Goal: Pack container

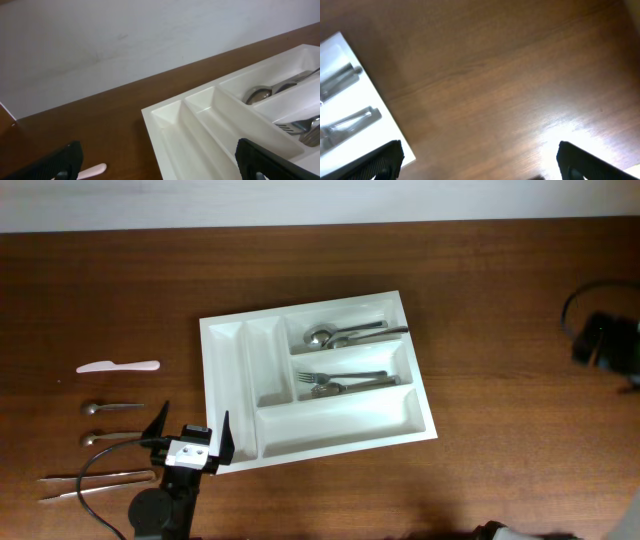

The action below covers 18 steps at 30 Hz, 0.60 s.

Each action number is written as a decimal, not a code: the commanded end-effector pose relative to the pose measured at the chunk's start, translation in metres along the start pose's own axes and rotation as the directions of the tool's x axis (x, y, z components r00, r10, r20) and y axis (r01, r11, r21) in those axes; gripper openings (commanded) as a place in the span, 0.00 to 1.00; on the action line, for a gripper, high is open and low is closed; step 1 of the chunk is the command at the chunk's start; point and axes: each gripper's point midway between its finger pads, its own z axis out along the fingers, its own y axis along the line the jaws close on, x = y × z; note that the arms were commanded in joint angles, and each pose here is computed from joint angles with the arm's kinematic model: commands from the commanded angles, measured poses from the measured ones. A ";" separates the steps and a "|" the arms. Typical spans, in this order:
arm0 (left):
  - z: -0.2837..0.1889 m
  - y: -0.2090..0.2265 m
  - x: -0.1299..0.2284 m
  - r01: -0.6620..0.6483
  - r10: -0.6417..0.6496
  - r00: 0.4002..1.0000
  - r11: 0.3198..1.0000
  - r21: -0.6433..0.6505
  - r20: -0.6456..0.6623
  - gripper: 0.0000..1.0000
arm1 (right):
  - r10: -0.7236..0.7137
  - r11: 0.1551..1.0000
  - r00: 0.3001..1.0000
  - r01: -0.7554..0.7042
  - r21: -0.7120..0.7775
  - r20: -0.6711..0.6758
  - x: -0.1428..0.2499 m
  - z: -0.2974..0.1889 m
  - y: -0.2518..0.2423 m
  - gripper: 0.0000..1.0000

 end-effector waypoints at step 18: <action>0.000 0.003 0.003 0.003 -0.003 1.000 1.000 -0.016 -0.004 0.99 | -0.262 0.951 0.931 0.295 -0.098 0.256 0.019 0.066 0.026 0.99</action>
